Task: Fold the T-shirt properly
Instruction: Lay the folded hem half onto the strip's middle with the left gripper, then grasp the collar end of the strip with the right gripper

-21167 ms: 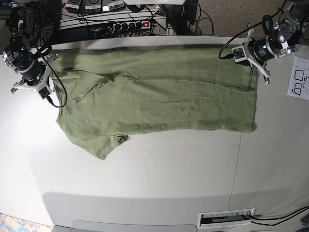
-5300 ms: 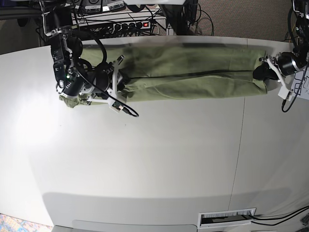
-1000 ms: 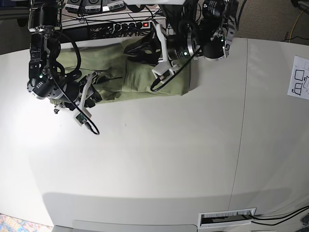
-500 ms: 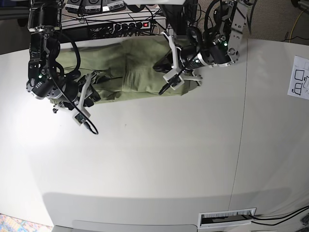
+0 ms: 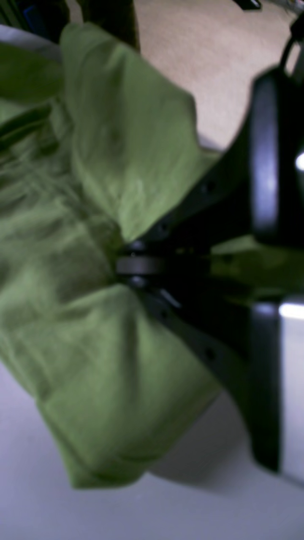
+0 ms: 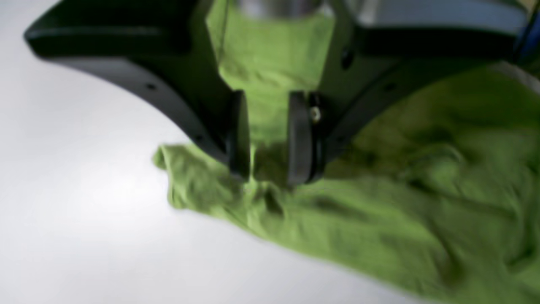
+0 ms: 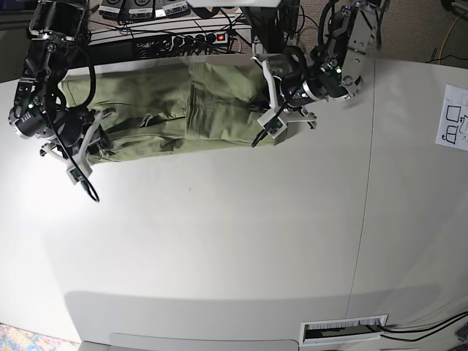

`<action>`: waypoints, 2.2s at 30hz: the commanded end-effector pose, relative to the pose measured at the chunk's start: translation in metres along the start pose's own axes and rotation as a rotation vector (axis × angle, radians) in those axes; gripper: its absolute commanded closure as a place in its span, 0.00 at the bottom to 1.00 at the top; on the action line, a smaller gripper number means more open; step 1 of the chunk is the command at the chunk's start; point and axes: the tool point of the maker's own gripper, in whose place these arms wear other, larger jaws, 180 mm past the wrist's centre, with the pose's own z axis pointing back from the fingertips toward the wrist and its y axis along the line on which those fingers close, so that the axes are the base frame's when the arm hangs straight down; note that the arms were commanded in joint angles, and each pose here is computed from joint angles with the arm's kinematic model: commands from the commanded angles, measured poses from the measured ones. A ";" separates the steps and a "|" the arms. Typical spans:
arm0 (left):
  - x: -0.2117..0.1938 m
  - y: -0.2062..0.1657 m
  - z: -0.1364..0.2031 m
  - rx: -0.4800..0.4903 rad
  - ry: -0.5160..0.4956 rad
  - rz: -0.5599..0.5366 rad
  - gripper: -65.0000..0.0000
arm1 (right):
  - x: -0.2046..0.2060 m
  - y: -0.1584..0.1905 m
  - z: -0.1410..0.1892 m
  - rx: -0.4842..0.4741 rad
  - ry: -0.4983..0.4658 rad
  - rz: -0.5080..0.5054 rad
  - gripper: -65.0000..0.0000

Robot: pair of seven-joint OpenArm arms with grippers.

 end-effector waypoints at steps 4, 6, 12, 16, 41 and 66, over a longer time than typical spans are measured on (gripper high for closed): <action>0.006 0.007 0.001 0.027 -0.004 -0.029 1.00 | -0.006 -0.017 0.014 -0.046 0.025 0.039 0.76; 0.006 0.009 0.001 0.032 -0.003 -0.035 1.00 | -0.011 -0.021 0.017 -0.055 0.044 0.052 0.76; 0.001 0.015 0.001 0.064 0.028 -0.067 1.00 | -0.018 -0.035 0.021 -0.117 0.090 0.078 0.62; -0.004 0.020 0.002 0.092 0.053 -0.095 1.00 | -0.024 -0.044 0.023 -0.160 0.122 0.089 0.60; -0.008 0.024 0.004 0.101 0.069 -0.107 1.00 | -0.061 -0.051 -0.011 -0.081 0.126 -0.071 0.60; -0.004 0.020 0.003 0.081 0.044 -0.088 1.00 | -0.083 -0.028 -0.031 0.102 0.108 -0.273 0.60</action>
